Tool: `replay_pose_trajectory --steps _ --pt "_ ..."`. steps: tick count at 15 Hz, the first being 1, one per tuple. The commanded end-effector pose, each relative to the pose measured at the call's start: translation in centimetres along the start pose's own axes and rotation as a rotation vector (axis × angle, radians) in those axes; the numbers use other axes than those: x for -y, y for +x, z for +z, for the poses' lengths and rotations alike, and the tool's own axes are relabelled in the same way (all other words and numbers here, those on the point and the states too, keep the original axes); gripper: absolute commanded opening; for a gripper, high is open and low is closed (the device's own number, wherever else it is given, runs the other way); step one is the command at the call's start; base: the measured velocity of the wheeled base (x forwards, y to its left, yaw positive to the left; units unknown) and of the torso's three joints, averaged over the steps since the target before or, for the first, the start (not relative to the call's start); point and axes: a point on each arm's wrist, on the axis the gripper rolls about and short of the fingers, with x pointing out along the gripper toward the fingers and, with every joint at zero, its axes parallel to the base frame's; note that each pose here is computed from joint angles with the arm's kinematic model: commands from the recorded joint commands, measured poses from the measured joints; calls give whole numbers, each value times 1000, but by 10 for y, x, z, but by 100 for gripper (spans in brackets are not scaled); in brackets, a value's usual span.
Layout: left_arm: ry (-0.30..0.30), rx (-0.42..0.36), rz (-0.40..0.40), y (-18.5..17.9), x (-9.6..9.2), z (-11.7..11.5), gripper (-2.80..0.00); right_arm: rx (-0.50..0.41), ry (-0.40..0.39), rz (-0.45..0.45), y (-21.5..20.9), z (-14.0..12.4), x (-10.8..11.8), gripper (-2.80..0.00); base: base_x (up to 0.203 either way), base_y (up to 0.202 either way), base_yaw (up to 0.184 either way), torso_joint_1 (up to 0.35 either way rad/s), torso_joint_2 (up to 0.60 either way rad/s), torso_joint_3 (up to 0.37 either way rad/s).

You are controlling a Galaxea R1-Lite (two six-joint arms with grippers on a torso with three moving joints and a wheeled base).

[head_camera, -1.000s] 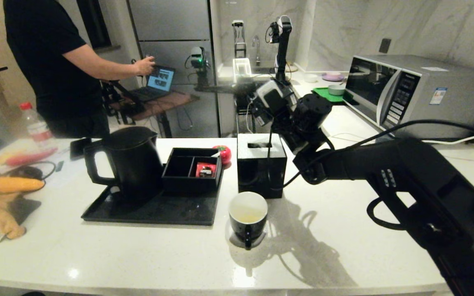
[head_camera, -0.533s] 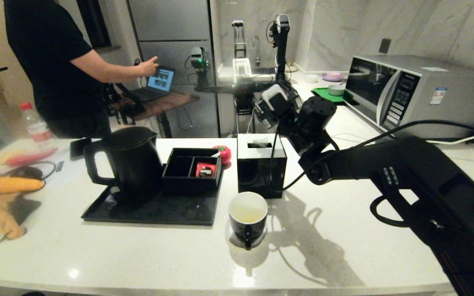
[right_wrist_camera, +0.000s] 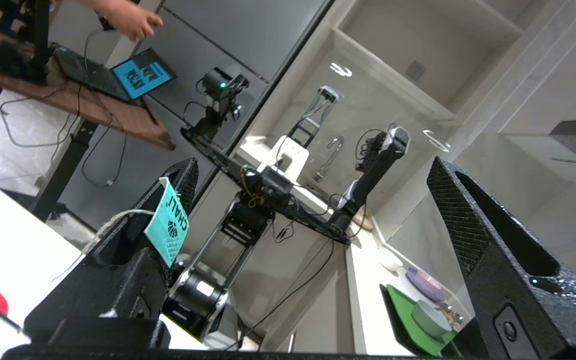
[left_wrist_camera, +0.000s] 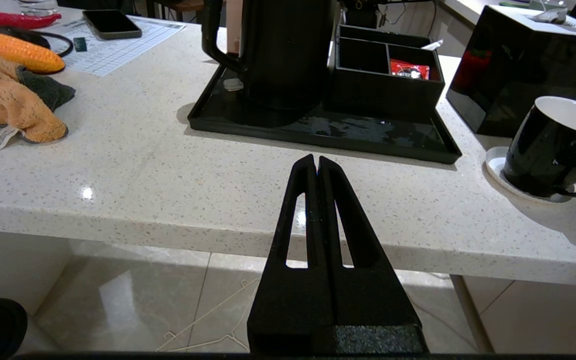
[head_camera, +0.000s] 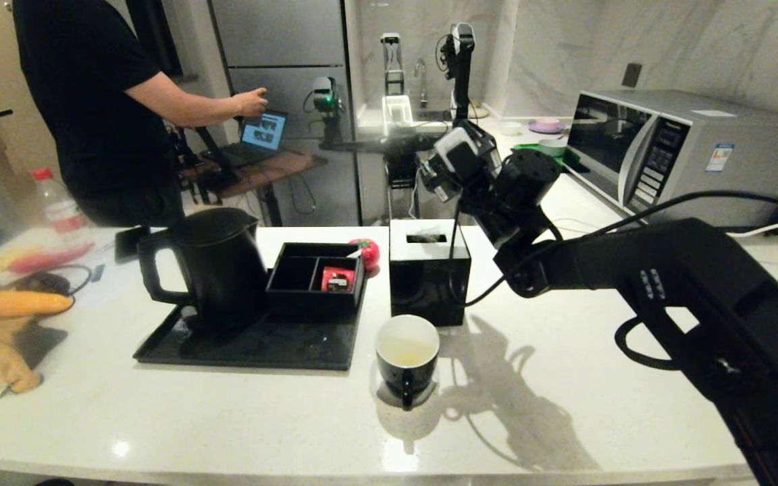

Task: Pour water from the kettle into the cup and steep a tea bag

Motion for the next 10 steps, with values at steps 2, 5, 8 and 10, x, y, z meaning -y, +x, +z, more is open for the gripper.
replay_pose_trajectory --steps 2,5,8,10 --pt "-1 1 0 0 0 0 -280 23 -8 -18 1 13 10 0 0 0 0 0 0 0" --pt "-1 1 0 0 0 0 -280 18 -38 -17 -2 12 10 0 0 0 0 0 0 0" --pt "-1 1 0 0 0 0 -280 6 -101 54 -9 3 6 0 0 0 0 0 0 0" --pt "-1 1 0 0 0 0 -280 -6 -191 143 -21 -13 9 0 0 0 0 0 0 0"
